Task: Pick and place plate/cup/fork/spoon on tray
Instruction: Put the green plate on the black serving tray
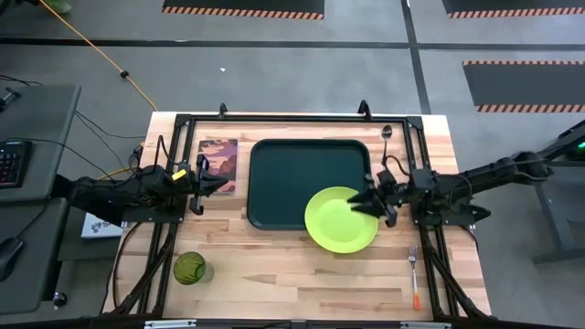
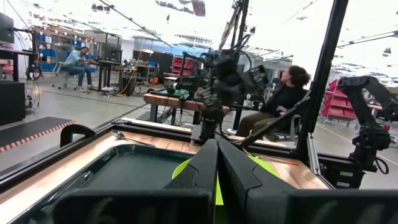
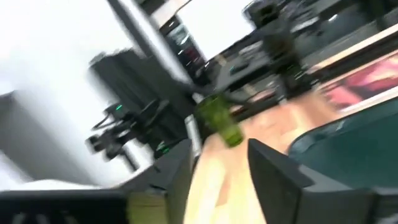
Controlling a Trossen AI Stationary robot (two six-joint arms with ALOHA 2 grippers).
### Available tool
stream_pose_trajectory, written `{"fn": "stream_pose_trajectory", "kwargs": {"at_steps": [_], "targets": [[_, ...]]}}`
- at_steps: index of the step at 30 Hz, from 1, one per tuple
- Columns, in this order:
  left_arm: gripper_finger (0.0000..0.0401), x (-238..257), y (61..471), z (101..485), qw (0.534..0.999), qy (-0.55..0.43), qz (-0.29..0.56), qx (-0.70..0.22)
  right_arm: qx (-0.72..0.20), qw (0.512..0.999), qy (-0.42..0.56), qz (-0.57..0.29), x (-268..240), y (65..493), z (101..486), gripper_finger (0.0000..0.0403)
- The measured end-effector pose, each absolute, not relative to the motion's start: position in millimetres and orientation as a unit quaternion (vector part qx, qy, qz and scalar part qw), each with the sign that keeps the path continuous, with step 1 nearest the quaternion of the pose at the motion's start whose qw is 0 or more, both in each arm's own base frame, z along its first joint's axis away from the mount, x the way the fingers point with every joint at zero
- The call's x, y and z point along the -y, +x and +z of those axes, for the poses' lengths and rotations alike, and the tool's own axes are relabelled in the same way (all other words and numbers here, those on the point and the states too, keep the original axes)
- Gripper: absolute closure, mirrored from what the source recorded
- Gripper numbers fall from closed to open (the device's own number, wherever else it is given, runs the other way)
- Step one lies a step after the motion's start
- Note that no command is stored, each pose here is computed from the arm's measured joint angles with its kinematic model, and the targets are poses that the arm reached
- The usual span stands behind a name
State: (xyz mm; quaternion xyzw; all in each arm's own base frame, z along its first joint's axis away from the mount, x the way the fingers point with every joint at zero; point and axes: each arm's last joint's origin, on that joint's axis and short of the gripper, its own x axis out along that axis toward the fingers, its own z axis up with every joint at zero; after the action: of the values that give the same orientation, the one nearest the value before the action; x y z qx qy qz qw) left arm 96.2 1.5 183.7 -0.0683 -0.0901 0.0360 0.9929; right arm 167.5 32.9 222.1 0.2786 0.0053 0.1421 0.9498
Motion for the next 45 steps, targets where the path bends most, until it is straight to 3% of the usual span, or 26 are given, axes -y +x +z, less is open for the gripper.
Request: {"fn": "stream_pose_trajectory", "kwargs": {"at_steps": [7,15,19,27,37,45], "targets": [[0.0398,-1.5,96.2,183.7,0.993,-0.068,0.036,0.090,-0.098,0.947,0.256,0.168,-80.0,183.9,236.8,0.0224],[0.0398,-1.5,96.2,183.6,0.993,-0.068,0.036,0.090,-0.356,0.926,0.095,0.085,-130.8,216.7,233.8,0.0224],[0.0398,-1.5,96.2,183.6,0.993,-0.068,0.036,0.090,-0.430,0.900,0.034,0.059,-147.5,235.1,227.7,0.0224],[0.0398,-1.5,96.2,183.7,0.993,-0.068,0.036,0.090,-0.486,0.868,-0.065,0.078,-176.8,267.4,211.4,0.0224],[0.0398,-1.5,96.2,183.8,0.993,-0.068,0.036,0.090,-0.543,0.832,-0.108,0.021,-181.5,277.8,177.1,0.0224],[0.0398,-1.5,96.2,183.7,0.993,-0.068,0.036,0.090,-0.548,0.828,-0.117,-0.006,-179.4,276.8,173.8,0.0240]]}}
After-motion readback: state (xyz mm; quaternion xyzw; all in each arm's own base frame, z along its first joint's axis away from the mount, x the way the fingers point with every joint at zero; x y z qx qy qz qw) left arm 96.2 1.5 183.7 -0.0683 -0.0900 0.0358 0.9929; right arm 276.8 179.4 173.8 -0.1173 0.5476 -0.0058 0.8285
